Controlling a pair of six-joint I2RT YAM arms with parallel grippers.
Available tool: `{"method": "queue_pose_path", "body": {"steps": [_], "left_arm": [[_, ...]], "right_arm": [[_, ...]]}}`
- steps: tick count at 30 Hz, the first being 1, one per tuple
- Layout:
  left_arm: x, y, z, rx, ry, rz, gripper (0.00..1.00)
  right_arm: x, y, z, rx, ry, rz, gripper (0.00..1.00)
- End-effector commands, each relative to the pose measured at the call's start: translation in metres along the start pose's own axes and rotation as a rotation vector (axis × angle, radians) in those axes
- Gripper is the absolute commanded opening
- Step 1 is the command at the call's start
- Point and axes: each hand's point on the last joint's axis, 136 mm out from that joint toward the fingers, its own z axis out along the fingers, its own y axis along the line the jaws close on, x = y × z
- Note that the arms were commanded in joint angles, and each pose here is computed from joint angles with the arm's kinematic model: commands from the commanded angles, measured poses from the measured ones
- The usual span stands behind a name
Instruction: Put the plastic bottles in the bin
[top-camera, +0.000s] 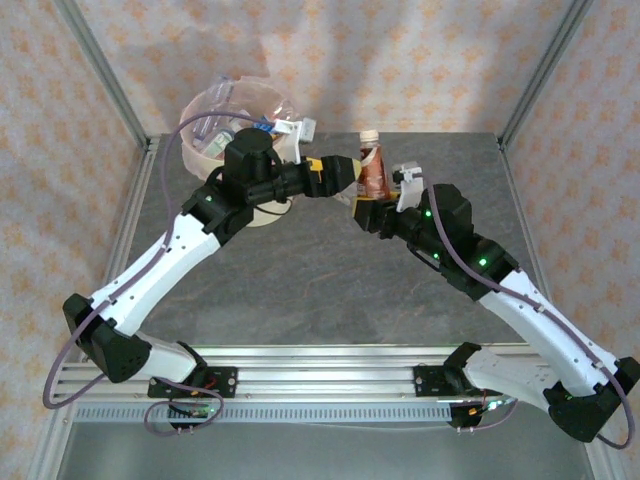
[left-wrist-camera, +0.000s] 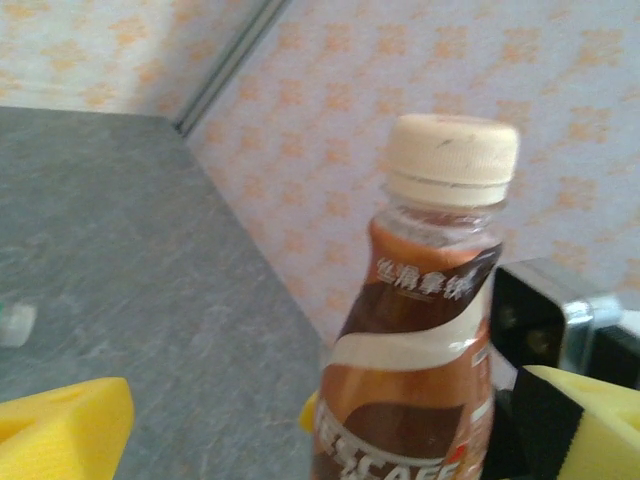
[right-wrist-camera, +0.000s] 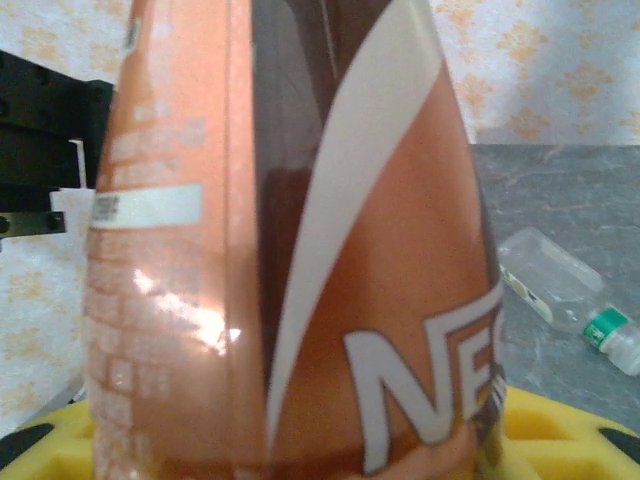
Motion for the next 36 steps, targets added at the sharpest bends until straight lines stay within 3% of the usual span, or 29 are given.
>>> {"method": "queue_pose_path", "body": {"steps": [1, 10, 18, 30, 32, 33, 34, 36], "left_arm": [[-0.019, -0.042, -0.002, 0.176, -0.035, -0.010, 0.96], [-0.028, -0.054, 0.011, 0.209, -0.032, 0.002, 0.79], [-0.027, -0.056, 0.018, 0.211, -0.019, 0.016, 0.58], [-0.022, -0.045, 0.027, 0.170, -0.003, 0.046, 0.07], [-0.023, -0.044, 0.026, 0.153, -0.008, 0.062, 0.01], [-0.024, -0.043, 0.025, 0.142, -0.013, 0.077, 0.00], [-0.026, -0.043, 0.023, 0.130, -0.018, 0.089, 0.00], [-0.030, -0.044, 0.017, 0.104, -0.035, 0.125, 0.00]], "right_arm": [[-0.008, 0.015, -0.003, -0.079, -0.036, 0.000, 0.25], [-0.006, 0.026, 0.002, -0.144, -0.016, 0.003, 0.26], [-0.002, 0.030, 0.012, -0.162, 0.011, 0.015, 0.27], [0.004, 0.027, 0.016, -0.141, 0.031, 0.019, 0.31], [0.004, 0.025, 0.016, -0.132, 0.035, 0.022, 0.39], [0.004, 0.024, 0.016, -0.127, 0.035, 0.021, 0.48], [0.004, 0.023, 0.015, -0.121, 0.036, 0.023, 0.58], [0.005, 0.021, 0.015, -0.105, 0.040, 0.024, 0.89]]}}
